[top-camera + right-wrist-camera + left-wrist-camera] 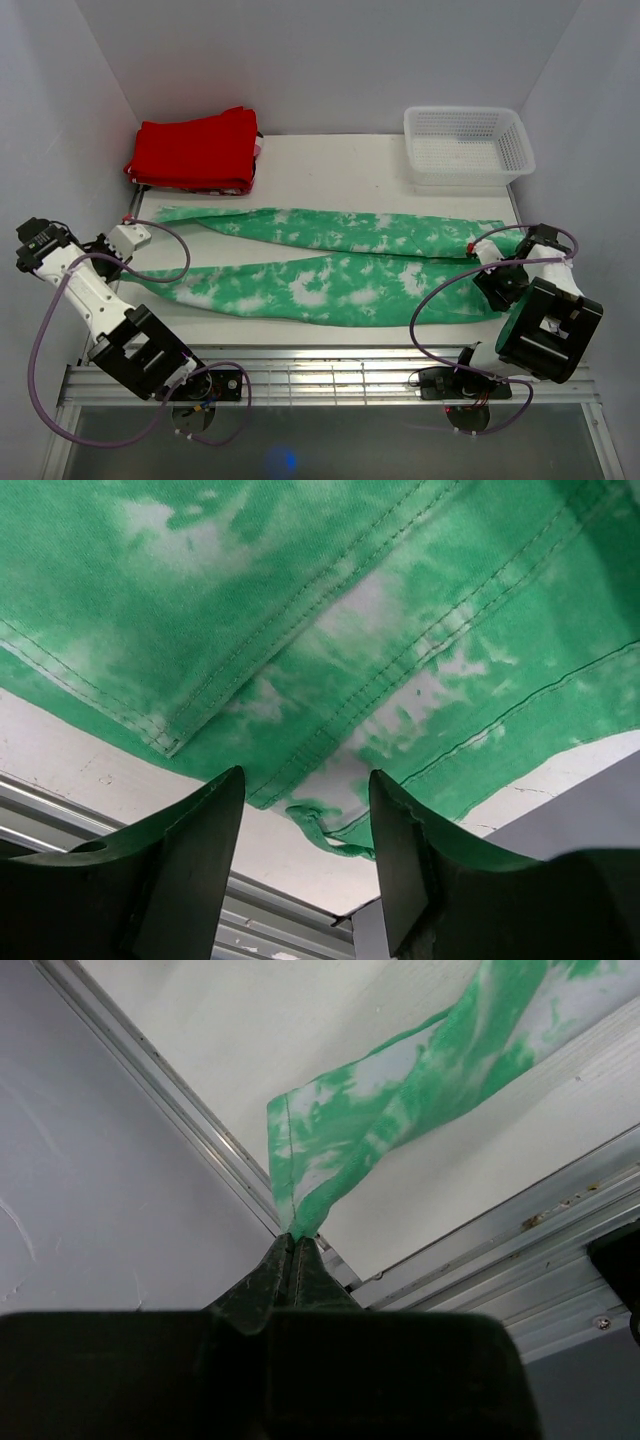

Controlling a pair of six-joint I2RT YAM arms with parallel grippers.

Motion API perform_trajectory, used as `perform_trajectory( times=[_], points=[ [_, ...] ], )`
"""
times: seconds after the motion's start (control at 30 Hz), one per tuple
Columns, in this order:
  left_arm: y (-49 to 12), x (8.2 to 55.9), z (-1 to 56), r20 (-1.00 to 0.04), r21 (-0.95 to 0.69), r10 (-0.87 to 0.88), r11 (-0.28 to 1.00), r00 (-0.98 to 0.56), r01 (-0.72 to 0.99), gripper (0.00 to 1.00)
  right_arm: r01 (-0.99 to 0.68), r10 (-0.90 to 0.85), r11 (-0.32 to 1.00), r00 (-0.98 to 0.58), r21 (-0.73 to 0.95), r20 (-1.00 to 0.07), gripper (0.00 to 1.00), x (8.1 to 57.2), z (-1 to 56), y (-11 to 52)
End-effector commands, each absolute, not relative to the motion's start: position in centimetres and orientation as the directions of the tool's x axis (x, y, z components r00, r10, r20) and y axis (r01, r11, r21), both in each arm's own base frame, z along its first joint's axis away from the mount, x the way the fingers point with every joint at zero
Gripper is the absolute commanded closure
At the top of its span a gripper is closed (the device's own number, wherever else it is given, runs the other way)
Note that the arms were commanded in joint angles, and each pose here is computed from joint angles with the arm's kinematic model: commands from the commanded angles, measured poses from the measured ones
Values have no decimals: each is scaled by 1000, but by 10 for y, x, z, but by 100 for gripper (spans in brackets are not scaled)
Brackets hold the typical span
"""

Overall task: Fold and stack the trousers
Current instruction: Flatten the trousers out

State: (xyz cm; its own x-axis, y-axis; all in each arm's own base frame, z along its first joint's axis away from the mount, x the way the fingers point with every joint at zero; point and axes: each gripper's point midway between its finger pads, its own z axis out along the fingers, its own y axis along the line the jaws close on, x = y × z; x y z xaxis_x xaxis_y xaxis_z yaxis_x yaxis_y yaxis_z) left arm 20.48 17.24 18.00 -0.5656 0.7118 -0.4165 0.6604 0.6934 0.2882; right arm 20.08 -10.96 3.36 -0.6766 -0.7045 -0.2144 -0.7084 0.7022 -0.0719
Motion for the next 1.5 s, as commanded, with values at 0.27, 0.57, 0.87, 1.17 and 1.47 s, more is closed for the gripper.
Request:
perform_trajectory(
  times=[0.27, 0.57, 0.87, 1.17, 1.47],
  points=[
    [166, 196, 200, -418, 285, 706, 699, -572, 655, 100, -743, -752, 651, -606, -154, -258, 43, 223, 61, -120],
    [175, 171, 200, -321, 268, 635, 772, -702, 576, 100, -736, -748, 654, -595, -175, -293, 46, 235, 69, -122],
    [171, 341, 140, -378, -102, 306, 924, -874, 368, 100, -715, -728, 677, -620, -172, -293, 48, 247, 73, -130],
    [182, 381, 111, -353, -115, 195, 962, -915, 250, 34, -716, -718, 679, -602, -160, -350, 48, 247, 90, -116],
    [135, 300, 120, -430, -45, 298, 936, -852, 350, 44, -734, -720, 671, -611, -104, -330, 50, 214, 46, -93]
  ],
)
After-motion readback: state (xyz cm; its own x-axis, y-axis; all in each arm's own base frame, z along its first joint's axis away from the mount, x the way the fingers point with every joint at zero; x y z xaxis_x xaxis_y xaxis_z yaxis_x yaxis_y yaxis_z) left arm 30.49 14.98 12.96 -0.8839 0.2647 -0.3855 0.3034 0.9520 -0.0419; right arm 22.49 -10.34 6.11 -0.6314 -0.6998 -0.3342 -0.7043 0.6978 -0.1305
